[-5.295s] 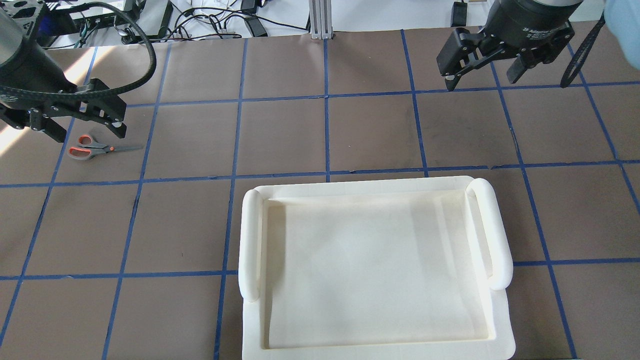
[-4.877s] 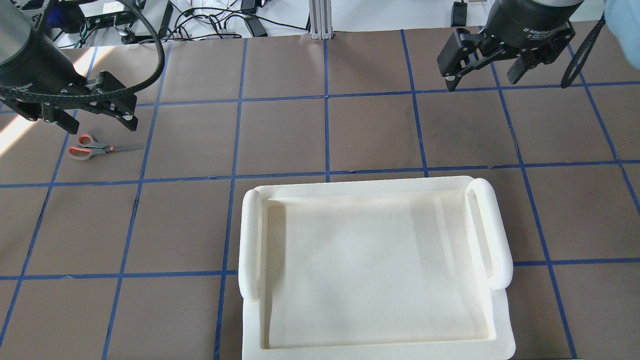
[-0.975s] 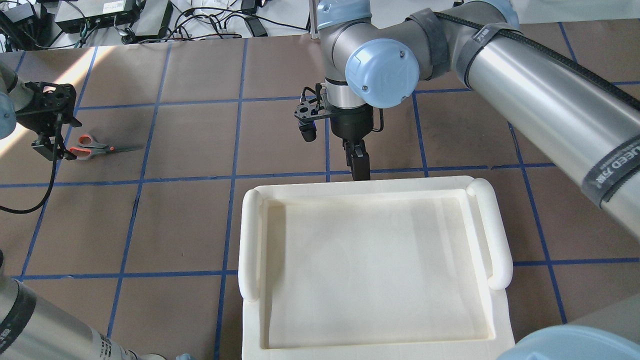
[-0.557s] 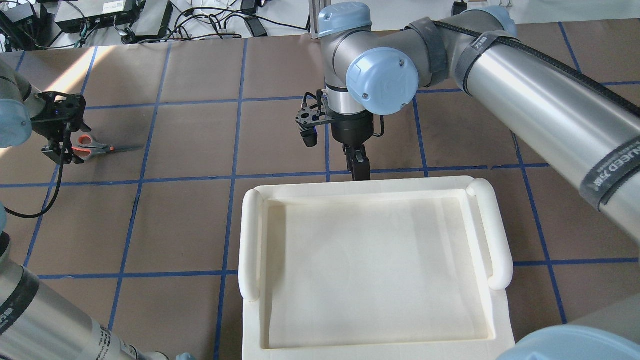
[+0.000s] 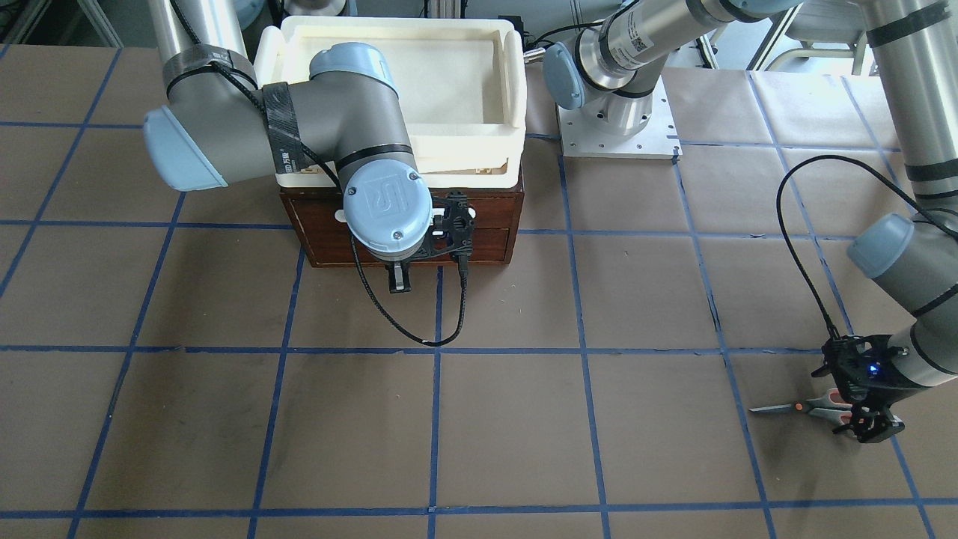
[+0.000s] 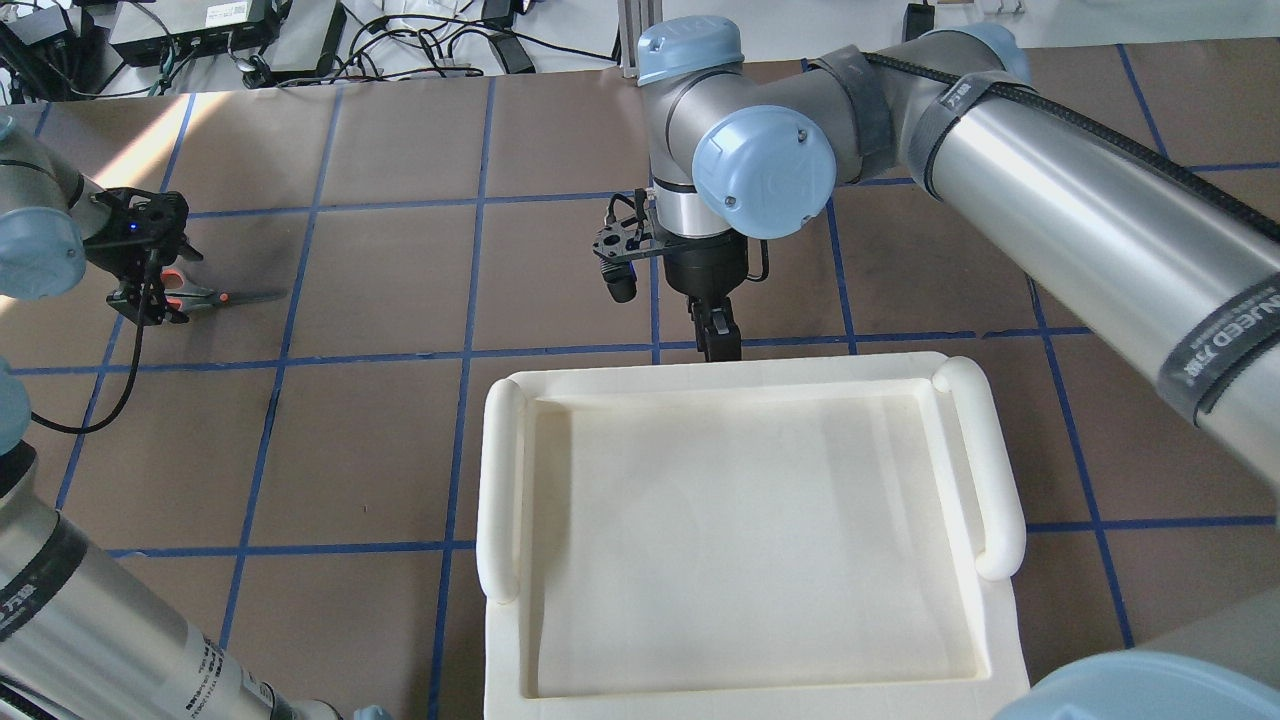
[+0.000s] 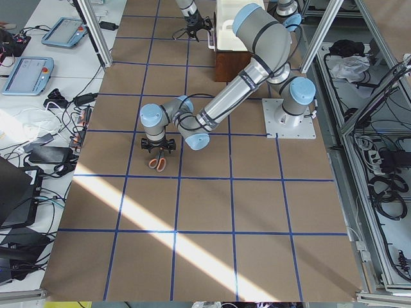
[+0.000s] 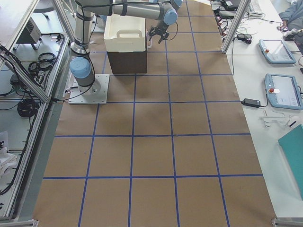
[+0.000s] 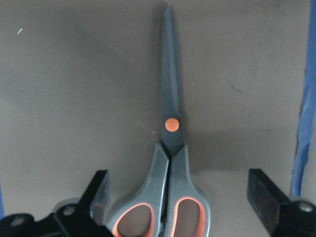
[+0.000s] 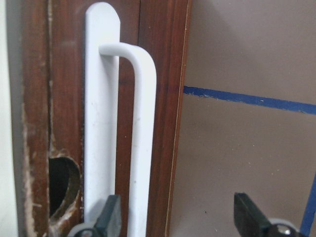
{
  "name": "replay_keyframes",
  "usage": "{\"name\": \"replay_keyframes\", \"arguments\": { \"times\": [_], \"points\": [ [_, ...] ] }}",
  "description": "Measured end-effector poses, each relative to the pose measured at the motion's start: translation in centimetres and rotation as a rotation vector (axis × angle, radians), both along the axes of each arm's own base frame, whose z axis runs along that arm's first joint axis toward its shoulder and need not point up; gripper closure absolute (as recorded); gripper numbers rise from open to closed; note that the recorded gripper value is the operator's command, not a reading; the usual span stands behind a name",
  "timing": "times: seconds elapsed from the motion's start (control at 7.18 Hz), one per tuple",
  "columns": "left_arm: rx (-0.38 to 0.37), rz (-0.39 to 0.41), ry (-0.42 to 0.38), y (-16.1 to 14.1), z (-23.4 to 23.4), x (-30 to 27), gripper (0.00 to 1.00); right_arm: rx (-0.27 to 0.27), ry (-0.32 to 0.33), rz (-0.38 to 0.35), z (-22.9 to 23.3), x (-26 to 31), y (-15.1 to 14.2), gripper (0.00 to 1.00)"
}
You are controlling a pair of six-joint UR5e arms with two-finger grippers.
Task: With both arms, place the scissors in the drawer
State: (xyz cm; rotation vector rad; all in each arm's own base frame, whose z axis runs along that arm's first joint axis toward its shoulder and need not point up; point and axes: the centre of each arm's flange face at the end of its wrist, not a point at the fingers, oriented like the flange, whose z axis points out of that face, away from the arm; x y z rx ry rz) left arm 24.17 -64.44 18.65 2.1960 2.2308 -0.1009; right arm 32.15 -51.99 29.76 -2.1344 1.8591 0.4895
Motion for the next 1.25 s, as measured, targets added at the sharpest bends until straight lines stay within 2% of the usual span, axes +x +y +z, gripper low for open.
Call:
{"name": "replay_keyframes", "arguments": {
  "times": [0.28,0.42,0.56,0.84,1.11,1.25],
  "points": [
    [0.002,-0.002,0.002,-0.2,-1.1,0.1,0.13,0.006,0.001,-0.001,-0.3,-0.1,0.1,0.20],
    [0.003,-0.002,0.003,-0.3,-1.4,0.1,0.13,0.006,0.001,-0.001,-0.6,-0.1,0.2,0.20],
    [0.004,-0.003,0.004,-0.3,-1.5,0.1,0.14,0.000,0.000,-0.002,-0.9,-0.1,0.3,0.25],
    [0.008,-0.005,0.005,-0.3,-1.7,0.1,0.17,-0.017,-0.006,-0.002,-1.2,0.0,0.2,0.40],
    [0.010,-0.006,0.005,-0.3,-1.8,0.1,0.17,-0.035,-0.010,-0.005,-1.1,0.0,-0.1,0.42],
    [0.010,-0.005,0.005,-0.2,-1.9,0.1,0.28,-0.045,-0.014,-0.004,-0.9,0.0,-0.2,0.46]
  ]
}}
